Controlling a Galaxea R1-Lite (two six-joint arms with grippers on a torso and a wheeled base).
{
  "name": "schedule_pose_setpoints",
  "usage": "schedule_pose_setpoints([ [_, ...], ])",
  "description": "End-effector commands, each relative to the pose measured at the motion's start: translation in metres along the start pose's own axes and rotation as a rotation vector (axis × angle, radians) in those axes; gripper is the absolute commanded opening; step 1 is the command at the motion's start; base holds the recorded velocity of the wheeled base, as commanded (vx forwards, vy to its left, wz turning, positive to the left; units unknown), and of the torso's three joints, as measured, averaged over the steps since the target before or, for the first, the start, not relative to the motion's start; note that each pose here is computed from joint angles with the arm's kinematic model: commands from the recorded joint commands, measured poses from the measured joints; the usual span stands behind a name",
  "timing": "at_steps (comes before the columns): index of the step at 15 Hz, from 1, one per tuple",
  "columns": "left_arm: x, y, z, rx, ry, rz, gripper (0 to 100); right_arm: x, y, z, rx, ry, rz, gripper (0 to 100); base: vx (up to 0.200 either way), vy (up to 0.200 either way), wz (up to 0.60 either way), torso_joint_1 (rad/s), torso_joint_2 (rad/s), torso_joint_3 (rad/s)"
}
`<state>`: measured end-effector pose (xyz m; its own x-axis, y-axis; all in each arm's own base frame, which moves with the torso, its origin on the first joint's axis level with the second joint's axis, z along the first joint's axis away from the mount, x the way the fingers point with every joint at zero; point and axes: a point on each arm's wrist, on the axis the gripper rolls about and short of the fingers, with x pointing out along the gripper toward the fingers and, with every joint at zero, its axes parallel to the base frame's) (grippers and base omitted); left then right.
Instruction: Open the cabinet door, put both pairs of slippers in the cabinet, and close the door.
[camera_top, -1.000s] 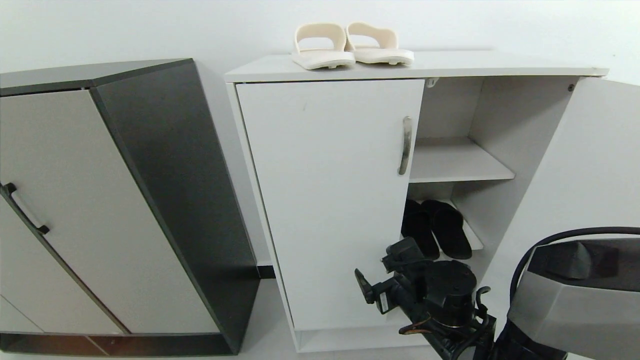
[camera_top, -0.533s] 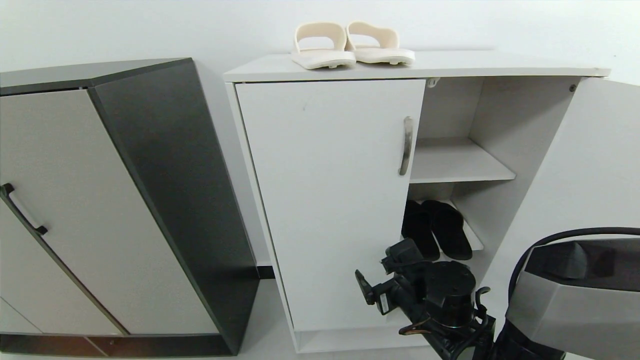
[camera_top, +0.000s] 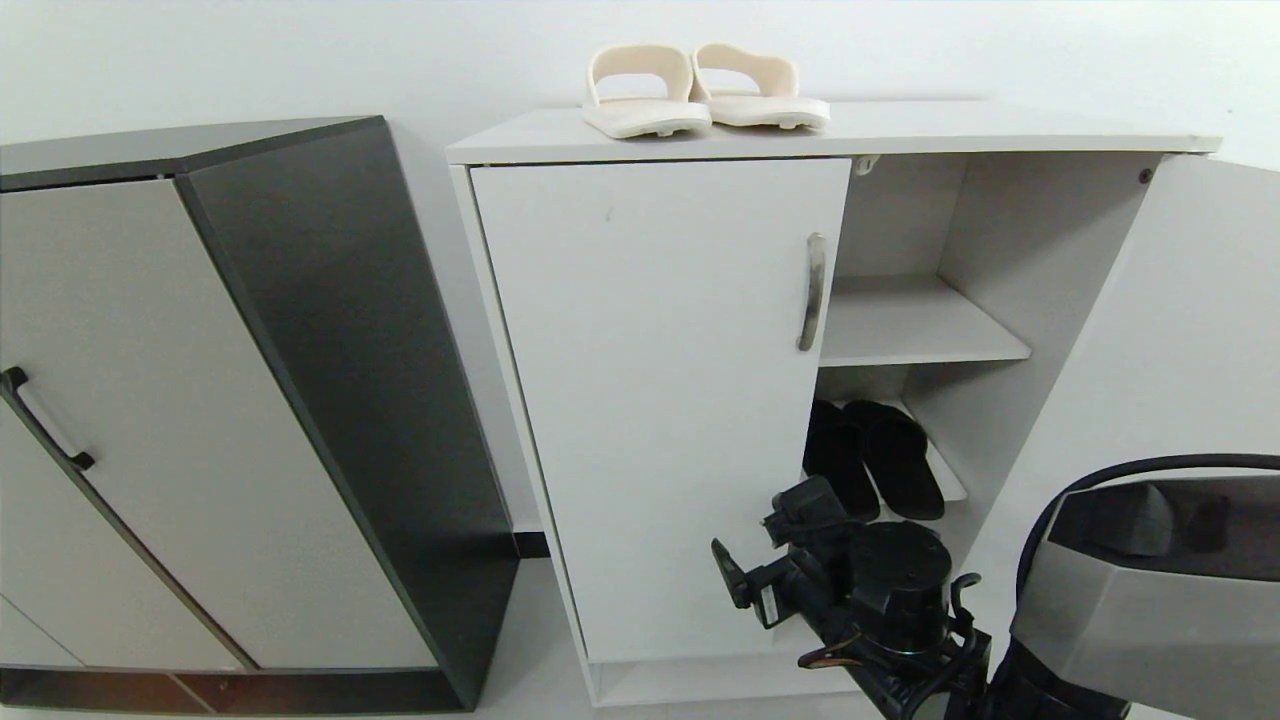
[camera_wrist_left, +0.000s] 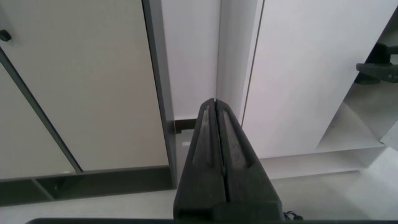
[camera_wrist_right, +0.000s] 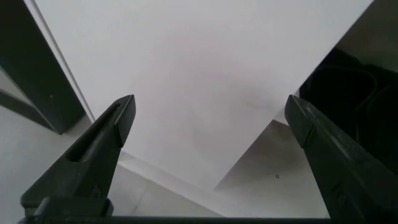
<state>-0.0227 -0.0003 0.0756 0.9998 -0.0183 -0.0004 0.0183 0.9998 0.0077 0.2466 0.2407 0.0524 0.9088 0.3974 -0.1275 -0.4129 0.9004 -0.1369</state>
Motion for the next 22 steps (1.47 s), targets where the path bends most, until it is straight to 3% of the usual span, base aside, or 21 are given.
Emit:
schedule_pose_setpoints([
  [1,0.0000,0.0000,0.0000,0.000,0.000,0.000,0,0.0001,0.0002,-0.0014,-0.002,0.004,0.001,100,0.000,0.000,0.00,0.000,0.00,0.000],
  [9,0.0000,0.0000,0.0000,-0.002,0.000,0.000,0,-0.0022,0.0000,-0.0031,-0.018,0.008,0.002,100,0.000,0.000,0.00,0.044,-0.37,-0.333],
  [22,0.0000,0.0000,0.0000,-0.002,0.000,0.000,0,-0.0022,0.0000,-0.0027,-0.016,0.004,0.004,100,0.000,0.000,0.00,0.157,-0.47,-0.324],
])
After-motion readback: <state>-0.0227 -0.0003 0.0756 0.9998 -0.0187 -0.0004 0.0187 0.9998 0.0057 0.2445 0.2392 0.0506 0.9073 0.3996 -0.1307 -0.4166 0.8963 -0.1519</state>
